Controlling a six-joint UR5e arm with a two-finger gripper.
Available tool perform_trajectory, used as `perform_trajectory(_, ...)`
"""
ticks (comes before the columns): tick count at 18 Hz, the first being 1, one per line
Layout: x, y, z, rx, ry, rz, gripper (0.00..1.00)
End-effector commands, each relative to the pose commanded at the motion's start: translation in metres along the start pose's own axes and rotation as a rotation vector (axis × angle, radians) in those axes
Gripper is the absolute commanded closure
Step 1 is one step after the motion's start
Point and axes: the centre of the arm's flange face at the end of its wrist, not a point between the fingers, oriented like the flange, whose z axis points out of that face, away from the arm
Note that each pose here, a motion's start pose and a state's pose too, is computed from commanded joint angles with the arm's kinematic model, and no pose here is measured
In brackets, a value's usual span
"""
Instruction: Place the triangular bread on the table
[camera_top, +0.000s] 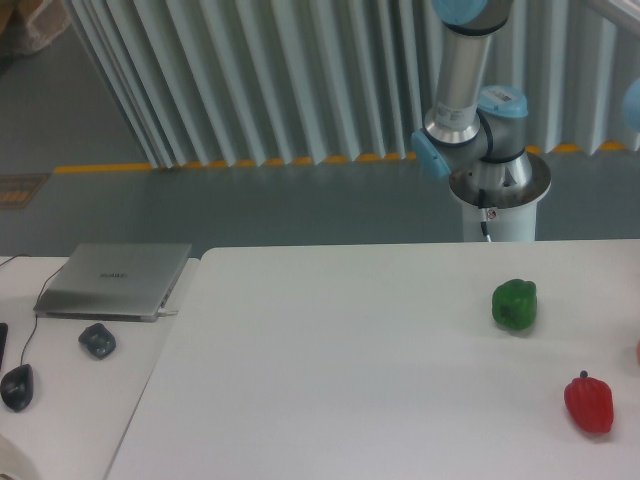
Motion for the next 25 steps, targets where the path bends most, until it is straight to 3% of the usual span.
perform_trajectory(4, 0.003, 0.024, 0.004, 0.024, -0.005, 0.063, 0.0)
perform_trajectory(9, -0.002, 0.027, 0.011, 0.015, -0.024, 0.131, 0.0)
perform_trajectory(11, -0.007, 0.033, 0.018, 0.001, -0.045, 0.112, 0.0)
perform_trajectory(14, 0.0, 0.082, 0.038, 0.048, -0.04, 0.033, 0.0)
perform_trajectory(16, 0.002, 0.092, 0.045, 0.094, -0.051, 0.011, 0.0)
perform_trajectory(25, -0.002, 0.123, 0.074, 0.091, -0.04, -0.032, 0.0)
